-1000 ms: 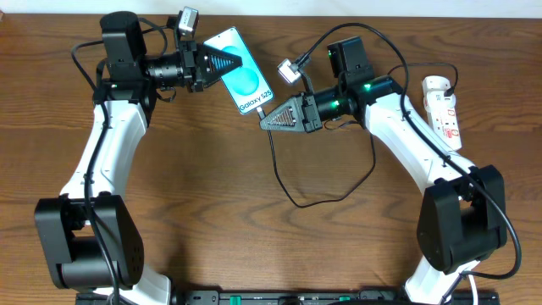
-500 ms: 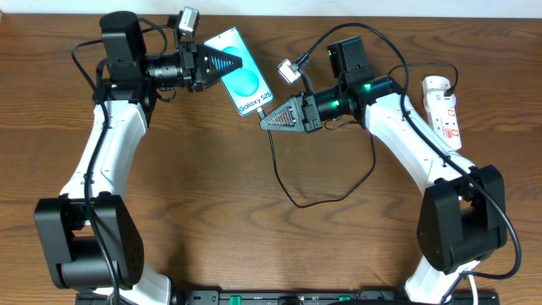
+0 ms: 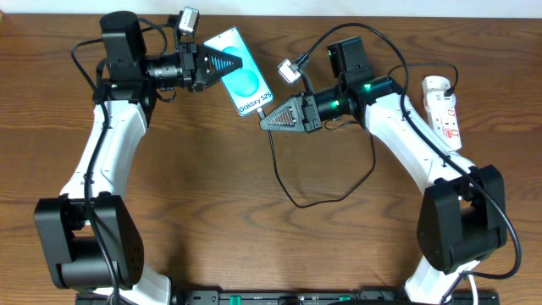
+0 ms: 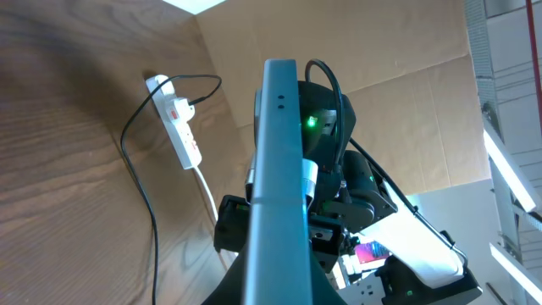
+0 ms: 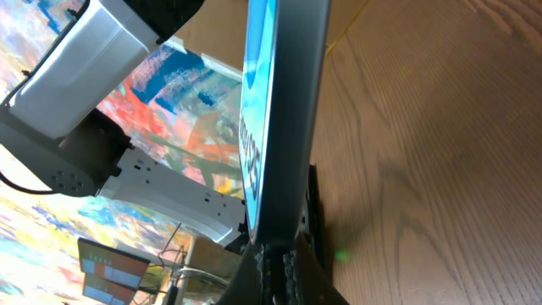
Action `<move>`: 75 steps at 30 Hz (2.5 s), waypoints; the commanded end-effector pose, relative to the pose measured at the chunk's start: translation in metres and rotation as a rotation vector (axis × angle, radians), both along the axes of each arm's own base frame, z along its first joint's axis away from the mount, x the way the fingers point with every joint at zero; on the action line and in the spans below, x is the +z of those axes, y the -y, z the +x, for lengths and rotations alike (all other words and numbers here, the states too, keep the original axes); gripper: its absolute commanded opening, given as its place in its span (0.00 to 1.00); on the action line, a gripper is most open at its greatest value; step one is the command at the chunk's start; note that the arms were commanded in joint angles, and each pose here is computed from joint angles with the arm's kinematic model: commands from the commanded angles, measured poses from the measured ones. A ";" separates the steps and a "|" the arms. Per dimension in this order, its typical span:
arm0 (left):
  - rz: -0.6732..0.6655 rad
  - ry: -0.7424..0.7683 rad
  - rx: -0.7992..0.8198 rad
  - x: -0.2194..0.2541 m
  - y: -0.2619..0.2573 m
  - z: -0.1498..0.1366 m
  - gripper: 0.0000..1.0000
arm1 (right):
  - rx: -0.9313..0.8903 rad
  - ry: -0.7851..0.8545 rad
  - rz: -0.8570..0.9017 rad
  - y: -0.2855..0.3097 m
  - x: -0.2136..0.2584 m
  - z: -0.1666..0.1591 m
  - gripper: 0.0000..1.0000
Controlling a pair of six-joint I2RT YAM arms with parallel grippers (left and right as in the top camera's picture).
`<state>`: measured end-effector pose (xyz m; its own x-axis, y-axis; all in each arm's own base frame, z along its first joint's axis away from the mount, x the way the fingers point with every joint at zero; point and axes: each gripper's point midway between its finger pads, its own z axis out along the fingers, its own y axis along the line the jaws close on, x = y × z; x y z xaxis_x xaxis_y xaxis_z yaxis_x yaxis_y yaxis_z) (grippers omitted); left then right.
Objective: Plug charger to phone and switch on socket
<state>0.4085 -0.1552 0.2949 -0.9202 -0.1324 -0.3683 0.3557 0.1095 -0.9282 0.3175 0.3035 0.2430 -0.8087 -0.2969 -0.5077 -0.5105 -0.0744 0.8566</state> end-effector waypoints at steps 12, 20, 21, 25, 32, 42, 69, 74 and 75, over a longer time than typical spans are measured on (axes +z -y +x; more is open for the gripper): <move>0.000 0.067 -0.018 0.010 0.000 -0.004 0.07 | 0.015 -0.005 0.025 0.001 0.007 -0.002 0.02; 0.006 0.074 -0.008 0.009 0.000 -0.002 0.08 | 0.020 -0.007 0.031 0.001 0.008 -0.003 0.02; 0.007 0.073 -0.005 0.009 0.000 -0.002 0.07 | 0.020 -0.007 0.031 0.001 0.008 -0.003 0.01; 0.012 0.073 0.008 0.008 0.000 0.000 0.07 | 0.020 -0.007 0.030 0.001 0.008 -0.002 0.02; 0.020 0.072 0.025 0.007 -0.001 0.003 0.08 | 0.014 -0.004 0.024 0.001 0.007 -0.002 0.02; 0.025 0.074 0.037 0.006 -0.002 0.005 0.07 | 0.022 -0.005 0.024 -0.001 0.007 -0.004 0.01; 0.012 0.028 0.028 0.007 -0.001 0.003 0.07 | -0.003 0.008 -0.006 -0.002 0.001 0.001 0.02; 0.012 0.029 0.028 0.007 -0.001 0.003 0.07 | -0.003 0.008 -0.006 -0.002 0.001 0.001 0.02; 0.012 0.029 0.028 0.007 -0.001 0.003 0.07 | -0.001 0.007 -0.003 -0.002 0.002 0.000 0.01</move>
